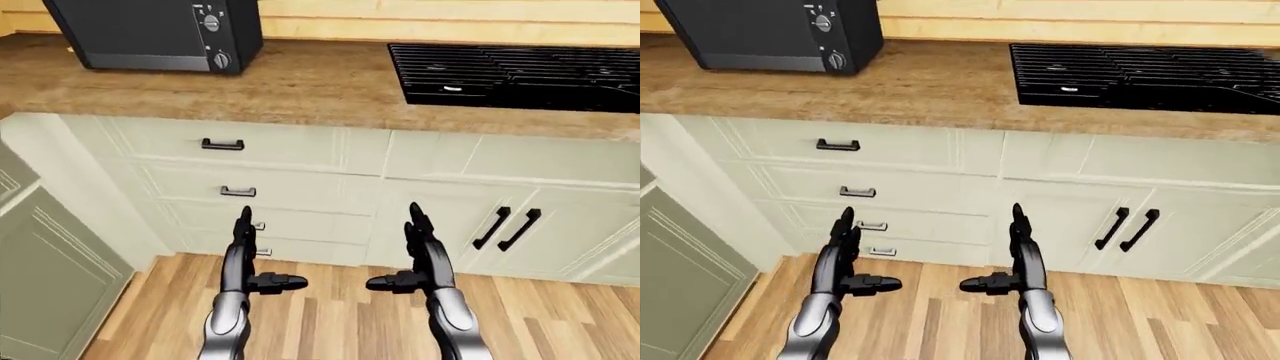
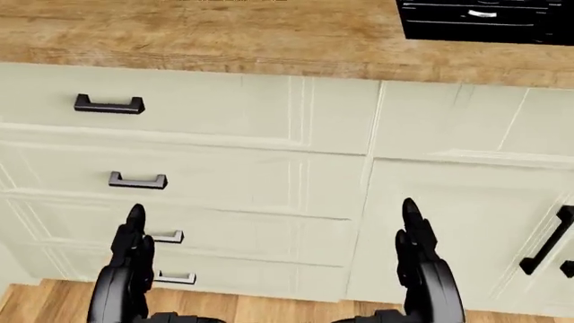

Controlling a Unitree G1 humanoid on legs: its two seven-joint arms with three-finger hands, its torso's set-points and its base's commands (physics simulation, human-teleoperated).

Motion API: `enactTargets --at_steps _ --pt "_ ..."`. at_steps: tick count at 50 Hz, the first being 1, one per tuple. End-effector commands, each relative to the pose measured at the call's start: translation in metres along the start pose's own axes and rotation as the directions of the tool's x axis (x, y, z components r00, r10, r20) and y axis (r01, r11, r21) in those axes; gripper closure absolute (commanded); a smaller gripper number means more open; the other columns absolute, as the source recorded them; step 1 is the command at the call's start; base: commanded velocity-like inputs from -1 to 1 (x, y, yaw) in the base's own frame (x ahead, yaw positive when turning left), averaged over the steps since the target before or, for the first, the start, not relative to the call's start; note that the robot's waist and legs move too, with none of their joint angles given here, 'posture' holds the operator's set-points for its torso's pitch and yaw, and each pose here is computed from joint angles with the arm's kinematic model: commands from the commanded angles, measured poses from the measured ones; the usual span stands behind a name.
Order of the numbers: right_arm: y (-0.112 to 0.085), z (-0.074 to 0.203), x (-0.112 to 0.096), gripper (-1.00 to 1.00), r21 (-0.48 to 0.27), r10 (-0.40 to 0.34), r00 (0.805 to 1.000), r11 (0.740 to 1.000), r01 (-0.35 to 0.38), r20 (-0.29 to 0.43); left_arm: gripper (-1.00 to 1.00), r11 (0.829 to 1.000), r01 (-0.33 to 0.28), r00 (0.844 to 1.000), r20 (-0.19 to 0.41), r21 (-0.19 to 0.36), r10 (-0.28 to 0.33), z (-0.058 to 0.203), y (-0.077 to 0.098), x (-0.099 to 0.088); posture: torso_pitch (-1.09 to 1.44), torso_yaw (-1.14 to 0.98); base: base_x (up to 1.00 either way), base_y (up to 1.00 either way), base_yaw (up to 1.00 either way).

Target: Navigate to the shelves.

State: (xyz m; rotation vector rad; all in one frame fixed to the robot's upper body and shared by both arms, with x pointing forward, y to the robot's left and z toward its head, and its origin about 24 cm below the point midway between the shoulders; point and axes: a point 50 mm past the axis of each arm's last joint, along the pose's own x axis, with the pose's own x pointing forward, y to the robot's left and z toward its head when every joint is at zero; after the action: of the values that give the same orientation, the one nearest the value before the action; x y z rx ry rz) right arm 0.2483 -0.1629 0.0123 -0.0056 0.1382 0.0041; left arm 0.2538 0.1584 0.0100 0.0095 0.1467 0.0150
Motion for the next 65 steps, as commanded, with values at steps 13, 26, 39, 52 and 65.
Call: enactTargets --at_steps 13,26,39,52,65 --pt "0.0073 0.0217 0.0043 -1.00 -0.002 0.027 0.994 1.000 -0.026 0.104 -1.00 1.000 -0.026 0.995 0.101 0.011 0.024 0.0209 0.0062 0.0029 0.00 0.00 0.00 0.00 -0.23" --pt "0.0077 0.0209 0.0049 -1.00 -0.004 0.031 0.994 1.000 -0.030 0.104 -1.00 1.000 -0.024 0.995 0.101 0.011 0.023 0.0201 0.0066 0.0035 0.00 0.00 0.00 0.00 -0.23" --pt "0.0085 0.0208 0.0056 -1.00 -0.016 0.033 0.994 0.999 -0.032 0.100 -1.00 1.000 -0.024 0.995 0.102 0.011 0.022 0.0189 0.0070 0.0046 0.00 0.00 0.00 -0.23 0.00" --pt "0.0085 0.0213 0.0055 -1.00 -0.017 0.034 0.994 0.999 -0.033 0.103 -1.00 1.000 -0.024 0.995 0.101 0.011 0.023 0.0204 0.0064 0.0037 0.00 0.00 0.00 -0.47 0.00" --pt "0.0082 0.0202 0.0055 -1.00 -0.023 0.032 0.994 0.999 -0.030 0.100 -1.00 1.000 -0.025 0.995 0.100 0.012 0.024 0.0205 0.0062 0.0036 0.00 0.00 0.00 -0.68 0.00"
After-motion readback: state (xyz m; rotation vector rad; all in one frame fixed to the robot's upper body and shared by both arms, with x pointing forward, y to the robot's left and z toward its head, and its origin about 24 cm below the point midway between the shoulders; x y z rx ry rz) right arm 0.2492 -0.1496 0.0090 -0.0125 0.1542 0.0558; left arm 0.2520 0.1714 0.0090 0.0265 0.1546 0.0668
